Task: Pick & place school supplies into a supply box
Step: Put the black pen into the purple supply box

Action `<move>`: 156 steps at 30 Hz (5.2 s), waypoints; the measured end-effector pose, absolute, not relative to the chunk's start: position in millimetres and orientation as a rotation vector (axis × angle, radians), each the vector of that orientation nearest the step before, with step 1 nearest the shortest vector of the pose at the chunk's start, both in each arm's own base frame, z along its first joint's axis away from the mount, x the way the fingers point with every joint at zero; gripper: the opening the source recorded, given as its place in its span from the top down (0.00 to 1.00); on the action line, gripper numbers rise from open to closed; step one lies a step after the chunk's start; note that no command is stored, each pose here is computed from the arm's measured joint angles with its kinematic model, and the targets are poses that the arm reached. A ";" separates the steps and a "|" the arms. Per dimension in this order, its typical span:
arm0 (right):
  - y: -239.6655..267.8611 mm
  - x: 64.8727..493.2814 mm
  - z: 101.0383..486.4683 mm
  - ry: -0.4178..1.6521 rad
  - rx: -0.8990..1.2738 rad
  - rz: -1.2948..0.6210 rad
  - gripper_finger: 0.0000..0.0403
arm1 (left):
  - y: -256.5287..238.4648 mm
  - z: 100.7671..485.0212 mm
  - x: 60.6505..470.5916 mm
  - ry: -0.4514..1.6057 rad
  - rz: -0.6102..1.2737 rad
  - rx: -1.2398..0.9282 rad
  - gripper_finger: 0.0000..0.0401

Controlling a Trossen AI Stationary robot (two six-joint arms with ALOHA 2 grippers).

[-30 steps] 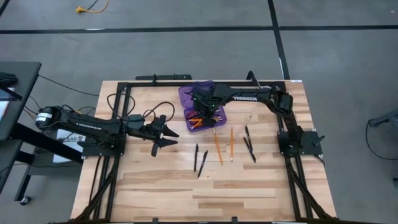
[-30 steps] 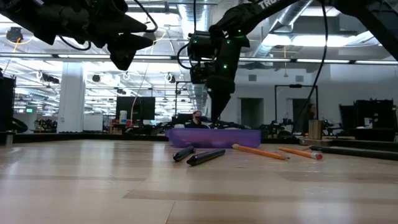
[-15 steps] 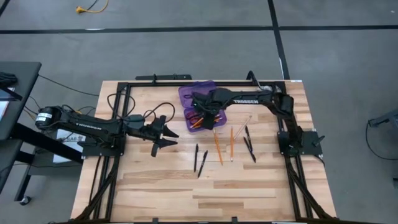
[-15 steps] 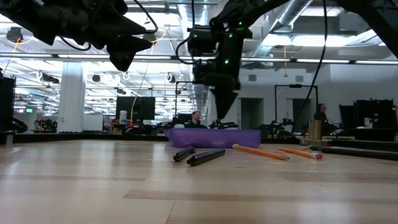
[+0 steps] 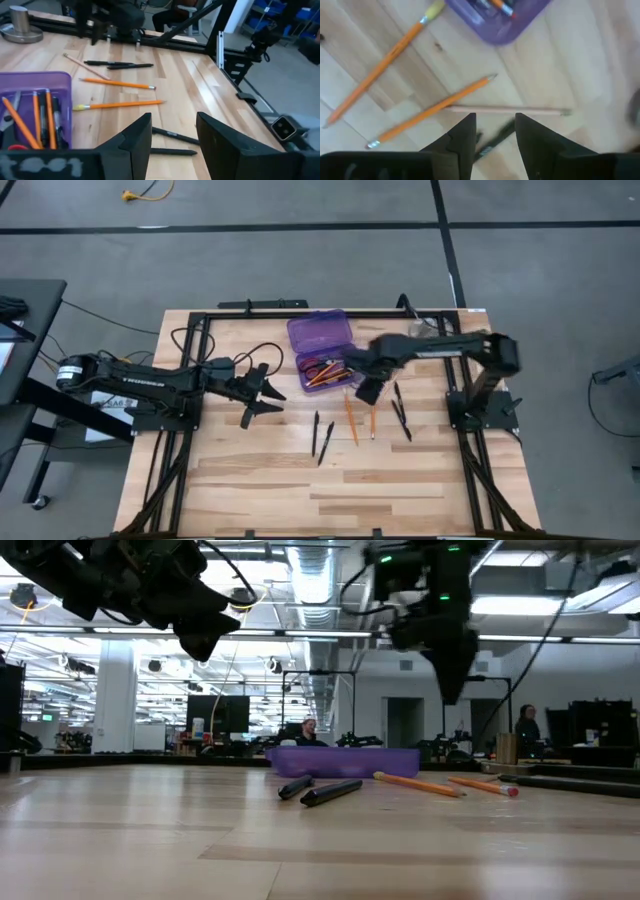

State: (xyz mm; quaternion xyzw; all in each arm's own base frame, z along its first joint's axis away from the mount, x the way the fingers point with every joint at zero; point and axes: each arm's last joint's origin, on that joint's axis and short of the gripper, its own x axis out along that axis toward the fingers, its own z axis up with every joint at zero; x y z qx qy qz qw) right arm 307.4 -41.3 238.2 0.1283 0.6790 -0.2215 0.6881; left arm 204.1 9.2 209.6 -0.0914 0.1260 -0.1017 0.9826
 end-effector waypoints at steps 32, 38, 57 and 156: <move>37.0 223.7 181.2 1.266 0.559 -0.753 0.70 | 9.7 205.1 202.9 0.286 -0.218 -0.059 0.64; 19.2 221.3 180.9 1.279 0.576 -0.853 0.70 | 9.7 205.1 202.9 0.287 -0.217 -0.066 0.64; -20.8 210.5 158.6 1.319 0.610 -0.904 0.64 | 9.7 205.1 202.9 0.288 -0.214 -0.079 0.64; -15.3 202.8 129.2 1.178 0.643 -0.927 0.54 | 9.5 205.1 203.0 0.291 -0.211 -0.103 0.64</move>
